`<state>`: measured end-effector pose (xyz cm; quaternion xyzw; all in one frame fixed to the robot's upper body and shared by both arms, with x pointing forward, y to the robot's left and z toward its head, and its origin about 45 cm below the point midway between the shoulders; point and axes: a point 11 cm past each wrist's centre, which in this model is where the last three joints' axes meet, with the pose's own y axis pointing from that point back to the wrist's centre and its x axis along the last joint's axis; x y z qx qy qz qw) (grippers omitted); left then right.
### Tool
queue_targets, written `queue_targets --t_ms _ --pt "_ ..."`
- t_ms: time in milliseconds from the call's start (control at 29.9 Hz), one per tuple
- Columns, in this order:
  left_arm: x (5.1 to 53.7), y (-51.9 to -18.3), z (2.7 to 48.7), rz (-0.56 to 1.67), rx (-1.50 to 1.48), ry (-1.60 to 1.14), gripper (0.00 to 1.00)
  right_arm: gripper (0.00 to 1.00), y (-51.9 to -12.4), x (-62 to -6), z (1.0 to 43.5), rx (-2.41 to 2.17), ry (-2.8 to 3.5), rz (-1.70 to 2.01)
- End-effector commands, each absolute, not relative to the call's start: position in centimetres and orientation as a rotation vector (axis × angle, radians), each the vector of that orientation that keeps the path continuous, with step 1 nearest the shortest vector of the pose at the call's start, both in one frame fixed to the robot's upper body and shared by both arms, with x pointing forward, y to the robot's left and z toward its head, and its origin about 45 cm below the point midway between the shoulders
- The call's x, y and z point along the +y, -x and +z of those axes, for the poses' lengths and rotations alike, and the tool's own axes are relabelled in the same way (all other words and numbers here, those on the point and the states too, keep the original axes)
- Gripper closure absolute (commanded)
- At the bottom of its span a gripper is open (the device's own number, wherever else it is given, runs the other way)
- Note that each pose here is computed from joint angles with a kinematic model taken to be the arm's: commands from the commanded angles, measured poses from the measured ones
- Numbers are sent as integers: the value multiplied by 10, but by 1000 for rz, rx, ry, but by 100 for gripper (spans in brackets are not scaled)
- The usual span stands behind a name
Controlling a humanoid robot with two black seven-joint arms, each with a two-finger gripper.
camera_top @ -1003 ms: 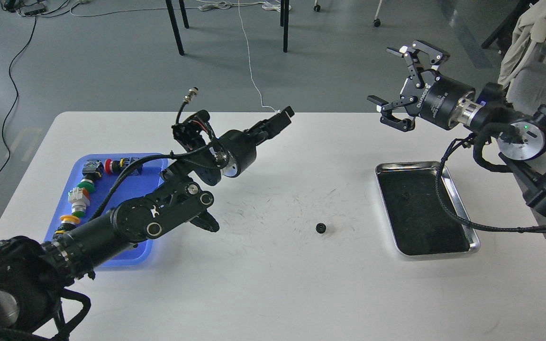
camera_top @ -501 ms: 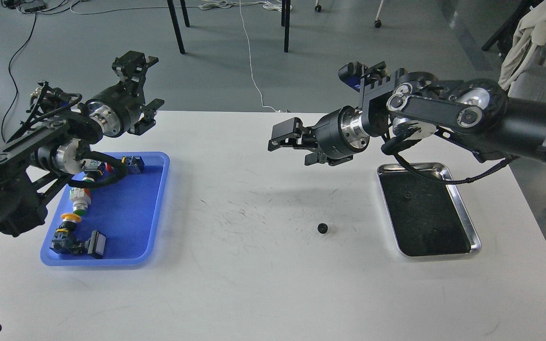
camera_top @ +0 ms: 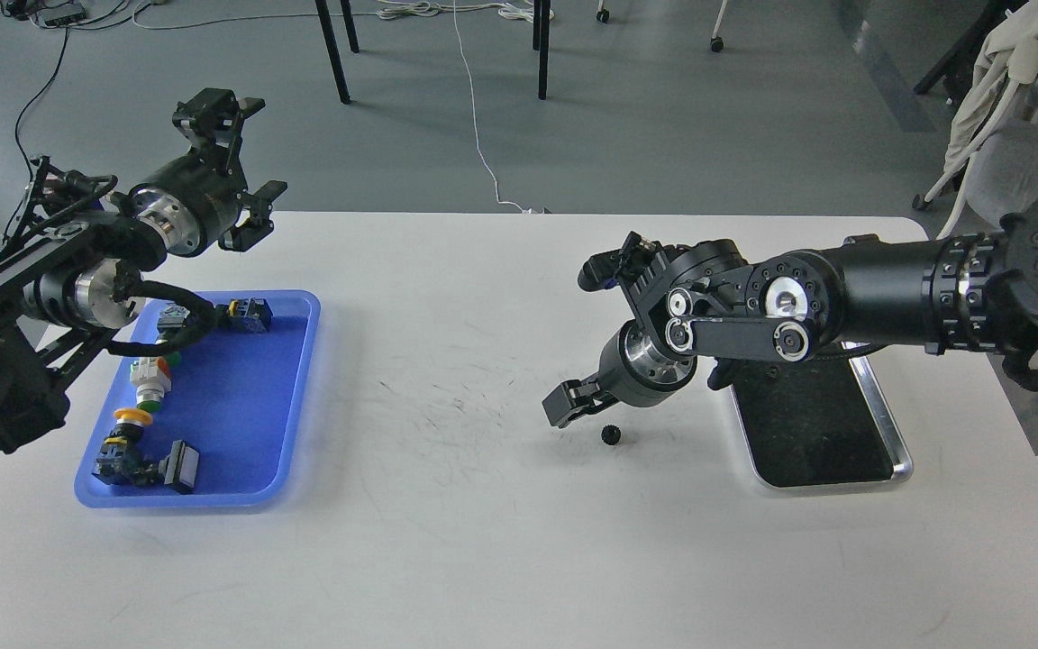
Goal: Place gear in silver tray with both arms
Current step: 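Lower the right gripper and grasp the black gear on the table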
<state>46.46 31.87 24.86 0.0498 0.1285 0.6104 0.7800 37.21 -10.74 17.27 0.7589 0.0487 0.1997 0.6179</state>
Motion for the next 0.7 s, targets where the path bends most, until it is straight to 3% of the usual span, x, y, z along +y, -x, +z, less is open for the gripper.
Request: queue_targets --t_ms 0,267,668 --pt "319 -465 249 1319 275 -109 2 5 -368 -112 163 112 -1755 425" --pt "322 -465 248 1329 272 -111 2 8 -363 -113 152 118 -1757 400" --pt "324 -466 247 1342 272 -114 2 20 -365 -117 149 138 -1705 429"
